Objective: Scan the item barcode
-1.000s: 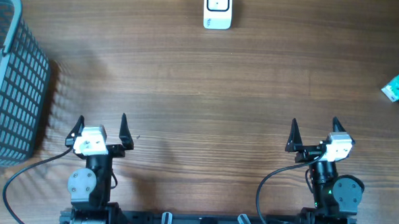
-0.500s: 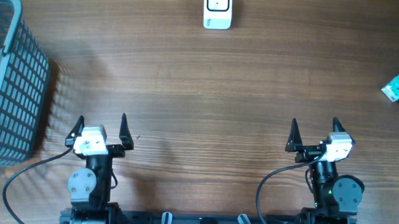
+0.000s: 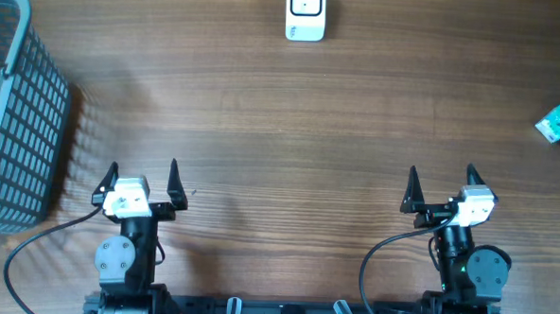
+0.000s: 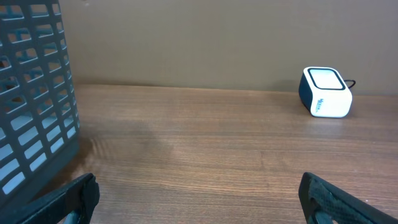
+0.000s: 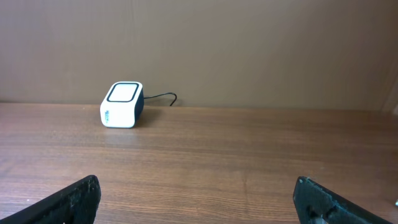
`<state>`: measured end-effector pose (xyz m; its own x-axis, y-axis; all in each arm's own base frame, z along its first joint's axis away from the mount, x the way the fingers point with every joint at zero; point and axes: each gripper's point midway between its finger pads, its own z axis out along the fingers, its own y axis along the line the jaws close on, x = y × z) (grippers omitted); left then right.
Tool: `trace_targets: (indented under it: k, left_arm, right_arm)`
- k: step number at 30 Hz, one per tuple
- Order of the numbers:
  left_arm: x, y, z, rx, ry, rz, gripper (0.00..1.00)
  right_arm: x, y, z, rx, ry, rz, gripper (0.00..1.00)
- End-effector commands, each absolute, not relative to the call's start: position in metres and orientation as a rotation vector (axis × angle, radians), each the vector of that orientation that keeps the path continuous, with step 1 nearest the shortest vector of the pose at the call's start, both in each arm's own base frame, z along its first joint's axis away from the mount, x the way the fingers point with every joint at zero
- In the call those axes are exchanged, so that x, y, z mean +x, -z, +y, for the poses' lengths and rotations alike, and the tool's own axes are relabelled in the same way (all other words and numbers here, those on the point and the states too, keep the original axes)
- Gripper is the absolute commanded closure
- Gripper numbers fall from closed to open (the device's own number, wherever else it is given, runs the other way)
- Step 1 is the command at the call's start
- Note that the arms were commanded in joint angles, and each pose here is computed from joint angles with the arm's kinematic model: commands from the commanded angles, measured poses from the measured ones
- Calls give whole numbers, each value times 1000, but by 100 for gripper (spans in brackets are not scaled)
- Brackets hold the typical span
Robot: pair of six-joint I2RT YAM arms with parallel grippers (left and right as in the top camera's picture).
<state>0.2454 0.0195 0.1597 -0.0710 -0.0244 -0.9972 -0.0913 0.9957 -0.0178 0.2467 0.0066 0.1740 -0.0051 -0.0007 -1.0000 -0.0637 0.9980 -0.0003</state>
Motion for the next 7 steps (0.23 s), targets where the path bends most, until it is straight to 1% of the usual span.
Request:
trace_targets:
  k: [1, 7]
  left_arm:
    - [245, -158, 18, -78, -51, 1637, 0]
    - [245, -158, 18, -78, -51, 1637, 0]
  right_arm:
    - [246, -176, 2, -26, -37, 1564, 0]
    - [246, -176, 2, -26, -37, 1564, 0]
